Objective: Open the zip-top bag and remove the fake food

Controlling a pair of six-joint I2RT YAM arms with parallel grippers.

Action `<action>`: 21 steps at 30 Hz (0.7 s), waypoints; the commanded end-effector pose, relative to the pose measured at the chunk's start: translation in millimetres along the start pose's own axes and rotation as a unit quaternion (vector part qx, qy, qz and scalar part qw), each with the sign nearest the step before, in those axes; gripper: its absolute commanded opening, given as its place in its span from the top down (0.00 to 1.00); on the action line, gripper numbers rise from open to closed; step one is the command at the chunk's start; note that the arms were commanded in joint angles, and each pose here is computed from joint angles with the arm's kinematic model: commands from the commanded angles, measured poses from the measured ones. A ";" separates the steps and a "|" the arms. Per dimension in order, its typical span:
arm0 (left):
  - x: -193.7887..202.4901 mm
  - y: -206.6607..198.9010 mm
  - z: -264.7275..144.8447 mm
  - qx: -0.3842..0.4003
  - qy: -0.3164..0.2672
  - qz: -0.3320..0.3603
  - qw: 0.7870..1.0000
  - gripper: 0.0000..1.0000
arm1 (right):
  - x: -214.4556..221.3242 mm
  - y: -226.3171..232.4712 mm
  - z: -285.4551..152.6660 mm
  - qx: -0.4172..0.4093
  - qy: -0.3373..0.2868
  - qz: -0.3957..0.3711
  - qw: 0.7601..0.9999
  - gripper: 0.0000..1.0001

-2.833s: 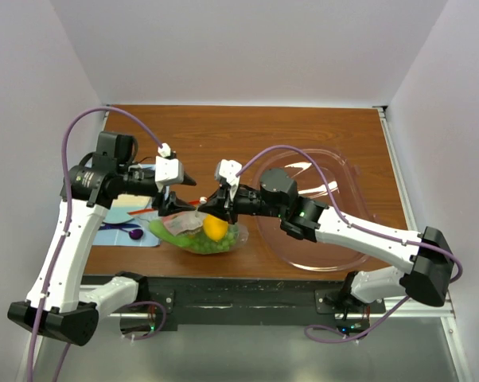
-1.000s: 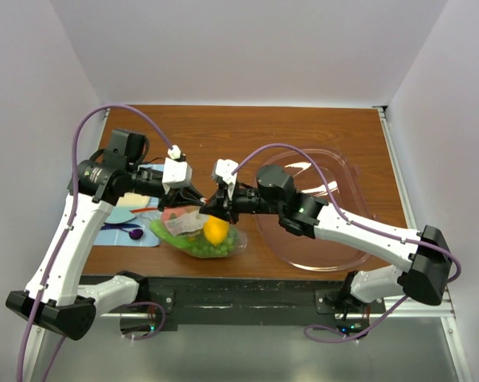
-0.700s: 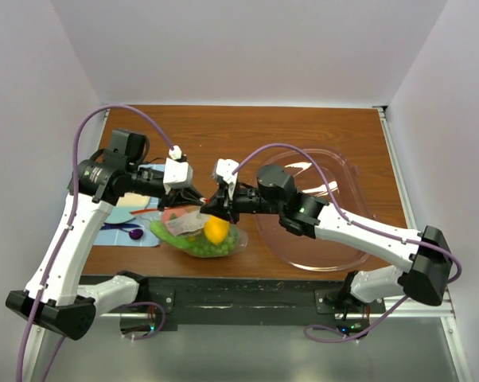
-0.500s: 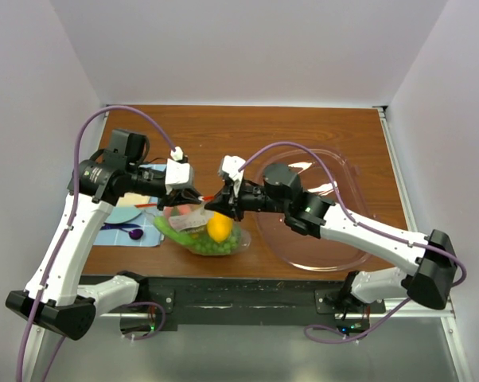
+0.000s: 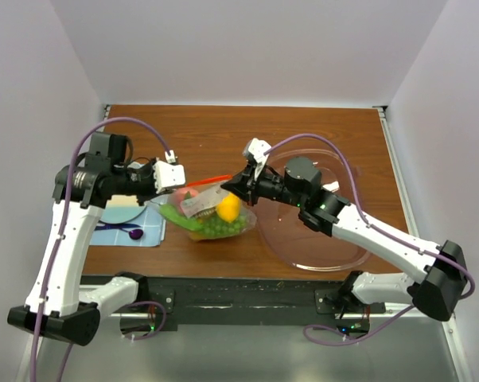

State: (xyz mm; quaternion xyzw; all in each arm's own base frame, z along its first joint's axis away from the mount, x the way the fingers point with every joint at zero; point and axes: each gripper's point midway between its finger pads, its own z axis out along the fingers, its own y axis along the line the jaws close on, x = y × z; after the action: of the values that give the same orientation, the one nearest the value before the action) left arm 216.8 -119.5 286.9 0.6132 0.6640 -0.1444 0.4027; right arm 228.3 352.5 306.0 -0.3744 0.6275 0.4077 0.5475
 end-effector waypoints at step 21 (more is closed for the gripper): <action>124.7 36.5 -56.8 -0.131 0.077 -0.122 0.981 0.77 | 15.0 -52.4 29.3 0.113 -0.010 0.040 0.993 1.00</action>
State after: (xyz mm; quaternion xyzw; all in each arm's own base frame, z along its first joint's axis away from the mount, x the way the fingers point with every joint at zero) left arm 246.9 10.8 234.3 0.4770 0.7849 -0.0943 0.3840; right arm 271.4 372.3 262.6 -0.3031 0.6951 0.3629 0.5415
